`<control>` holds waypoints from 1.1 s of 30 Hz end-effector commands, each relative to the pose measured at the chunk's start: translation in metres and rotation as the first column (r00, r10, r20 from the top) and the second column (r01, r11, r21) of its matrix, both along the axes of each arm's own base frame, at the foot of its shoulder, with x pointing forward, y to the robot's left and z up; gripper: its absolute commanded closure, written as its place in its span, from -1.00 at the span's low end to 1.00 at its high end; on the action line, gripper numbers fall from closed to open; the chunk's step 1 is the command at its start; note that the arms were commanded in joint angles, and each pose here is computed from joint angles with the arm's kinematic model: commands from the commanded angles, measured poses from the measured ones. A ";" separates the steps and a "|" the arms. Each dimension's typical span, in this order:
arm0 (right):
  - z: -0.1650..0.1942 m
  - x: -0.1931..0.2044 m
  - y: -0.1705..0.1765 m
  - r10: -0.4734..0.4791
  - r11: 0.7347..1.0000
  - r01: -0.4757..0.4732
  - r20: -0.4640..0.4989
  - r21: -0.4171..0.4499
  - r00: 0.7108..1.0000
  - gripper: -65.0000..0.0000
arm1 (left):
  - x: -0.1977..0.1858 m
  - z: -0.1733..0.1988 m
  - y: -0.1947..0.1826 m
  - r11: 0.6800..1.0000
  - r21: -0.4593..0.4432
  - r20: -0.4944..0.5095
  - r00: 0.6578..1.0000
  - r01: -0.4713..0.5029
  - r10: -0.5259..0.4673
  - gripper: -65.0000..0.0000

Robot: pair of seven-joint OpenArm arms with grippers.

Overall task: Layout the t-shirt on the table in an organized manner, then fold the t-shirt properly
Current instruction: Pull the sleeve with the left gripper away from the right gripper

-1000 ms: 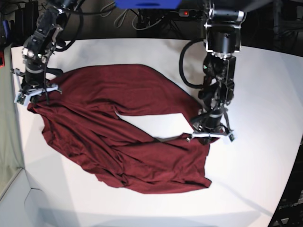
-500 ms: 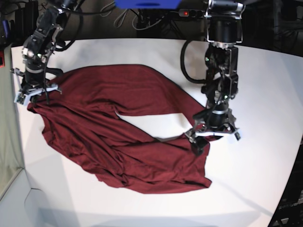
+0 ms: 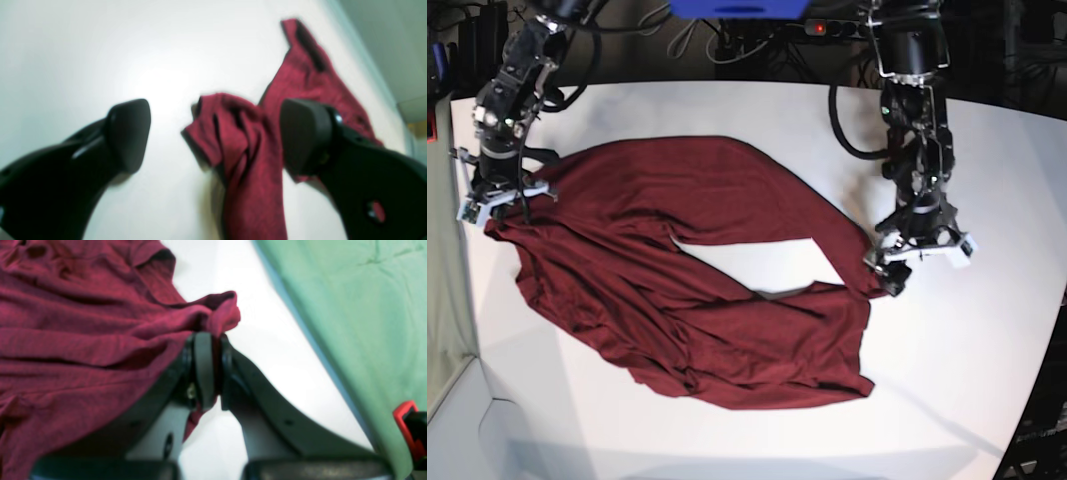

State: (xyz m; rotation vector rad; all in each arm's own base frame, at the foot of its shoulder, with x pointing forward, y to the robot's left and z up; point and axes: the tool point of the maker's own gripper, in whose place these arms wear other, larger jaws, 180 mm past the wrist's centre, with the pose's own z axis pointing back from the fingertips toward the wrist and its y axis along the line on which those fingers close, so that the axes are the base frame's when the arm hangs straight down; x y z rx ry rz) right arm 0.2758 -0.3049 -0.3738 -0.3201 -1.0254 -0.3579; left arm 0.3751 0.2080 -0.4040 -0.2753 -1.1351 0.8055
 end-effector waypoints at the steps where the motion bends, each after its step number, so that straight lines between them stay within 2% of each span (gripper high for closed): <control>1: 0.012 0.007 -0.003 0.003 1.000 -0.003 0.043 -0.022 0.999 1.00 | 0.012 0.014 0.002 1.000 0.010 0.042 0.999 0.001 -0.001 -0.82; 4: 0.012 0.011 -0.004 0.003 1.000 -0.003 0.048 -0.019 0.999 1.00 | 0.009 0.000 -0.002 1.000 -0.003 0.007 1.000 0.003 -0.003 -0.81; 6: 0.013 0.011 -0.005 0.002 1.000 -0.001 0.048 -0.020 0.999 1.00 | 0.008 -0.003 -0.002 1.000 -0.005 -0.002 1.000 0.003 -0.003 -0.70; 9: 0.014 0.012 -0.005 0.002 1.000 -0.001 0.053 -0.020 0.999 1.00 | 0.008 -0.003 -0.002 1.000 -0.004 -0.001 1.000 0.004 -0.004 -0.30; 12: 0.014 0.013 -0.005 0.002 1.000 -0.001 0.054 -0.020 0.999 1.00 | 0.008 -0.003 -0.001 1.000 -0.002 -0.001 1.000 0.004 -0.004 0.22; 13: 0.014 0.013 -0.005 0.002 1.000 -0.001 0.054 -0.020 0.999 1.00 | 0.008 -0.003 -0.001 1.000 -0.003 -0.002 1.000 0.004 -0.004 0.27; 17: 0.014 0.013 -0.005 0.002 1.000 -0.001 0.054 -0.020 0.999 1.00 | 0.007 -0.011 -0.002 1.000 -0.008 -0.021 1.000 0.002 -0.002 0.17; 22: 0.014 0.013 -0.004 0.004 1.000 -0.003 0.054 -0.020 0.999 1.00 | 0.011 -0.034 -0.008 0.999 -0.037 -0.085 0.996 0.008 -0.011 0.18; 25: 0.014 0.013 -0.004 0.004 1.000 -0.003 0.054 -0.020 0.999 1.00 | 0.012 -0.041 -0.010 0.999 -0.047 -0.105 0.994 0.010 -0.015 0.41; 29: 0.014 0.013 -0.004 0.004 1.000 -0.003 0.054 -0.020 0.999 1.00 | 0.011 -0.042 -0.011 0.999 -0.049 -0.108 0.994 0.010 -0.016 0.98; 33: 0.014 0.013 -0.004 0.004 1.000 -0.003 0.054 -0.020 0.999 1.00 | 0.009 -0.042 -0.009 0.999 -0.045 -0.108 0.994 0.010 -0.014 0.99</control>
